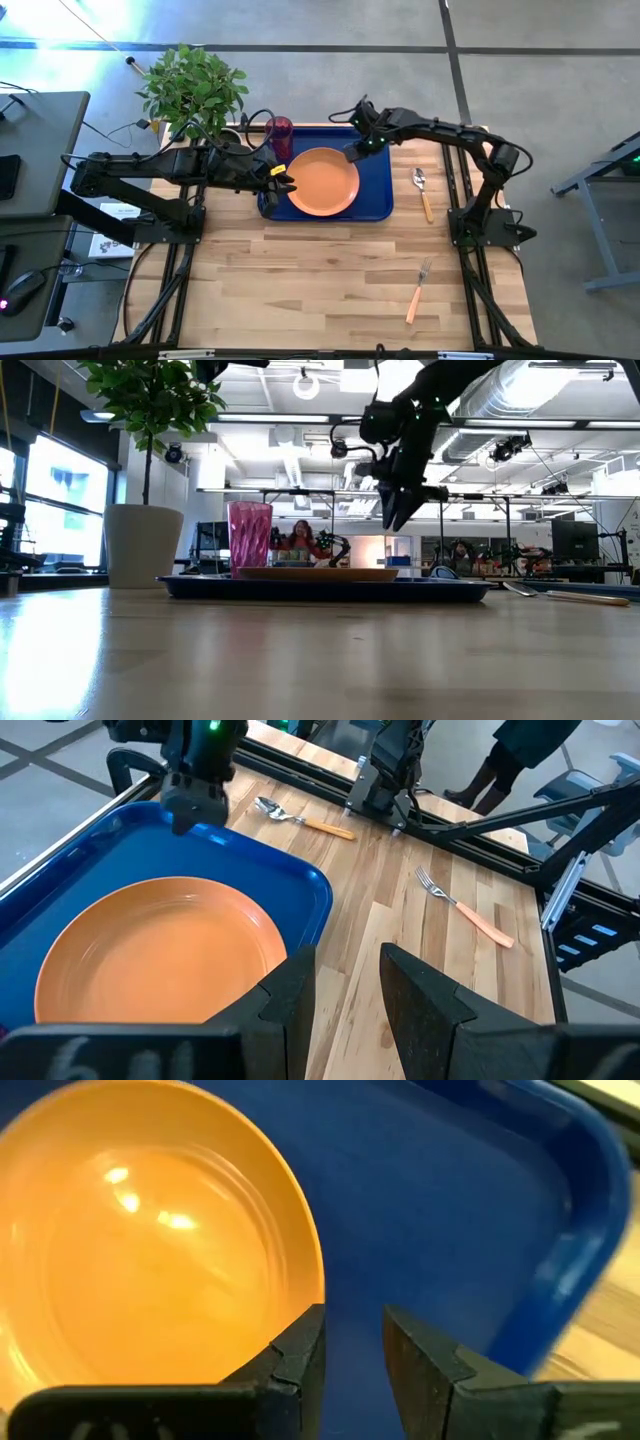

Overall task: Pick and place plate/cup/fork/spoon on tray
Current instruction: Put the yellow spoon on the blue serving tray to the right of the orange plate

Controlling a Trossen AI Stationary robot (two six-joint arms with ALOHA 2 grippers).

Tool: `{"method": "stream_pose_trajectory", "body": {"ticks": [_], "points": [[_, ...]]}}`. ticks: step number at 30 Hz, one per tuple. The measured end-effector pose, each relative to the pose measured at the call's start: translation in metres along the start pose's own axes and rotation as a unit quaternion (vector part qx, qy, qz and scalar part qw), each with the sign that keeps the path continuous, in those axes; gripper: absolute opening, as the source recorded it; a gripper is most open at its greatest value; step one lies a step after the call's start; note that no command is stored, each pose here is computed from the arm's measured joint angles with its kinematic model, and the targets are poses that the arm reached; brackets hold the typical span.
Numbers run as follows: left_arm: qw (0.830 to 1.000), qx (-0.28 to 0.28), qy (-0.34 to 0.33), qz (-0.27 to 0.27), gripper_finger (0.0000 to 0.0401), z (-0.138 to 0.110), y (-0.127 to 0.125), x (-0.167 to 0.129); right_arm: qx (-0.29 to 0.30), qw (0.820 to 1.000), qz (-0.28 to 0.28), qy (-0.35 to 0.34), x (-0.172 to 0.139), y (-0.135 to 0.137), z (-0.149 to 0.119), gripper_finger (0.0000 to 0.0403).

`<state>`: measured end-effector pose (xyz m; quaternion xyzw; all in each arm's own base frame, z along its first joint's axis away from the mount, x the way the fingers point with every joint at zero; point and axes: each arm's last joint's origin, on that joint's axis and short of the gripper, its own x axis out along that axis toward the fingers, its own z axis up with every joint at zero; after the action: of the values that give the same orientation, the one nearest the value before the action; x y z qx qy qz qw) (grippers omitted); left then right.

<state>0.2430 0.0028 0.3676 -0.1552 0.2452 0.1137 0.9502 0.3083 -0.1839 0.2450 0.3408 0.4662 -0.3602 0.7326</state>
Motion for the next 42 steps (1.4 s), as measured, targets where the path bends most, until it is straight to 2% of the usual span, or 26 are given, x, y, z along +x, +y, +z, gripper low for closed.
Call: {"method": "stream_pose_trajectory", "body": {"ticks": [3, 8, 16, 20, 28, 34, 42], "points": [[1.0, 0.0, 0.0, 0.0, 0.0106, 0.0, 0.0, 0.0, -0.023, 0.999, -0.028, 0.011, -0.01, 0.004, -0.002, 0.0092], [1.0, 0.0, 0.001, -0.002, 0.0106, 0.0, 0.0, 0.0, -0.048, 0.991, -0.113, 0.051, -0.021, 0.005, -0.019, 0.0092], [1.0, 0.0, 0.001, -0.002, 0.0106, 0.0, 0.0, 0.0, -0.045, 0.98, -0.186, 0.051, -0.049, 0.0, -0.058, 0.0092], [1.0, 0.0, 0.001, -0.002, 0.0106, 0.0, 0.0, 0.0, -0.019, 0.982, -0.184, 0.032, -0.064, -0.016, -0.086, 0.0092], [1.0, 0.0, 0.001, -0.002, 0.0106, 0.0, 0.0, 0.0, 0.081, 0.985, -0.15, -0.009, -0.084, -0.058, -0.139, 0.0092], [1.0, 0.001, 0.001, -0.002, 0.0106, 0.0, 0.0, 0.0, 0.13, 0.983, -0.128, -0.031, -0.093, -0.077, -0.163, 0.0092], [1.0, 0.0, 0.001, -0.002, 0.0106, 0.0, 0.0, 0.0, 0.165, 0.98, -0.111, -0.004, -0.083, -0.09, -0.184, 0.0095]]}}
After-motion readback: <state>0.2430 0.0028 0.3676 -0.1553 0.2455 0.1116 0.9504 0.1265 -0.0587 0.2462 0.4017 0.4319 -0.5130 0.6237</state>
